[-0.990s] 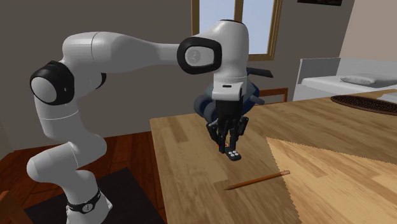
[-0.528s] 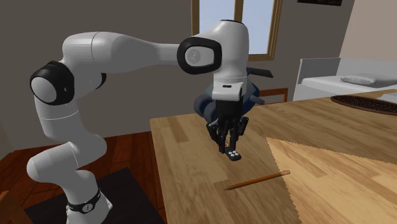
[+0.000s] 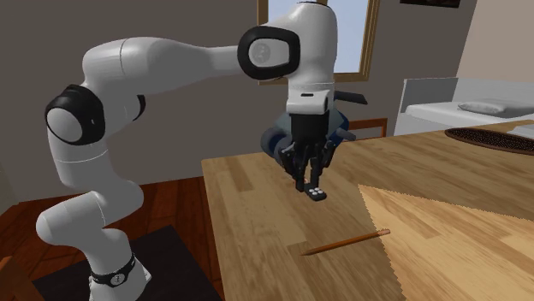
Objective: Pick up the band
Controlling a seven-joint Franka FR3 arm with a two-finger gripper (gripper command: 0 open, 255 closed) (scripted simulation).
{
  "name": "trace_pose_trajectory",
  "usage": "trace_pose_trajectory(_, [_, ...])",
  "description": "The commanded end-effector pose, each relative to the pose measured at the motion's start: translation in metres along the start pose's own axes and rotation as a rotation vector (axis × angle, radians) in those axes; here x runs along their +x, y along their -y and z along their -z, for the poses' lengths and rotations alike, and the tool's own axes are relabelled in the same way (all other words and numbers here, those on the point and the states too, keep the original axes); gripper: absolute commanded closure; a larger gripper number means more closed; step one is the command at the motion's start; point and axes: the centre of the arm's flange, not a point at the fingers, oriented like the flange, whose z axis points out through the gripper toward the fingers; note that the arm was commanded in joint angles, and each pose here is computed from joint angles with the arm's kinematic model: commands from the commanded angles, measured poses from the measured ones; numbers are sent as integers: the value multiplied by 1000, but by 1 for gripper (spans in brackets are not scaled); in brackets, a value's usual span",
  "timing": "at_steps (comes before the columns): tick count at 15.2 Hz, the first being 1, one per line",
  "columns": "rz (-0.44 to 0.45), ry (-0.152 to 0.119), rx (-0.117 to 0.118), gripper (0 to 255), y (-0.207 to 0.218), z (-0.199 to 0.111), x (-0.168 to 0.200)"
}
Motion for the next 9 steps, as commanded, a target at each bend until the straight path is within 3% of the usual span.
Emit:
trace_pose_trajectory(1, [0, 0, 0, 255, 0, 10, 0])
trace_pose_trajectory(9, [0, 0, 0, 255, -1, 43, 2])
